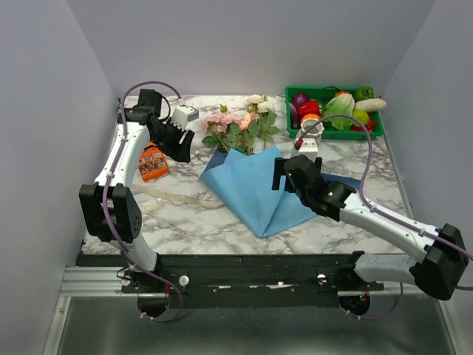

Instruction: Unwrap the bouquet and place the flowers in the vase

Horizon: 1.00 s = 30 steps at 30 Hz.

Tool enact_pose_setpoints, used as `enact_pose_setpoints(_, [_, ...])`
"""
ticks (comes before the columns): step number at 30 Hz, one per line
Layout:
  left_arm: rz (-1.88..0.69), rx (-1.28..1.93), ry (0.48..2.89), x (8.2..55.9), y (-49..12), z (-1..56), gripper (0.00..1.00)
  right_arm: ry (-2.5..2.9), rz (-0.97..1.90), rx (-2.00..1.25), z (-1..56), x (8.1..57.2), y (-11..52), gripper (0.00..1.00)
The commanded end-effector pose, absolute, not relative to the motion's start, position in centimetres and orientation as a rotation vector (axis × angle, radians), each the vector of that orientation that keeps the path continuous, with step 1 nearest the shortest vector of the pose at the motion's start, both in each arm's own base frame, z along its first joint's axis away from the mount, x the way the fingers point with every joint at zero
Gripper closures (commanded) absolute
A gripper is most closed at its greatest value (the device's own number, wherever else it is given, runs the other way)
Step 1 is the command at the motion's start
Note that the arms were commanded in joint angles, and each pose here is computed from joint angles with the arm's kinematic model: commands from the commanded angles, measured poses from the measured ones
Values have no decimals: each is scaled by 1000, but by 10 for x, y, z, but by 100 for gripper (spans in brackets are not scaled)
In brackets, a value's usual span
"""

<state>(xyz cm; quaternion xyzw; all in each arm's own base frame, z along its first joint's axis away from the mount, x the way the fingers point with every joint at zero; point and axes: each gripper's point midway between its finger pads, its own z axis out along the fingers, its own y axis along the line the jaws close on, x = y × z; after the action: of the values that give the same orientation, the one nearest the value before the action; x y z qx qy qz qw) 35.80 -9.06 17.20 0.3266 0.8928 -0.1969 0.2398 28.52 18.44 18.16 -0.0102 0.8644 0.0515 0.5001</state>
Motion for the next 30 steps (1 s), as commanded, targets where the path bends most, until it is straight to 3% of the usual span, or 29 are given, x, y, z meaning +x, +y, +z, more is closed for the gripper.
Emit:
enact_pose_setpoints(1, [-574,863,2357,346,-96,207,32,2071,250,138,165,304,196,1])
enact_pose_setpoints(16, [-566,856,2310,328,-94,229,30,2137,541,539,63,289,219,9])
enact_pose_setpoints(24, [-537,863,2271,320,-93,247,30,2115,743,599,47,289,239,13])
enact_pose_setpoints(30, [-536,835,2281,313,-92,253,30,2050,863,587,62,294,253,24])
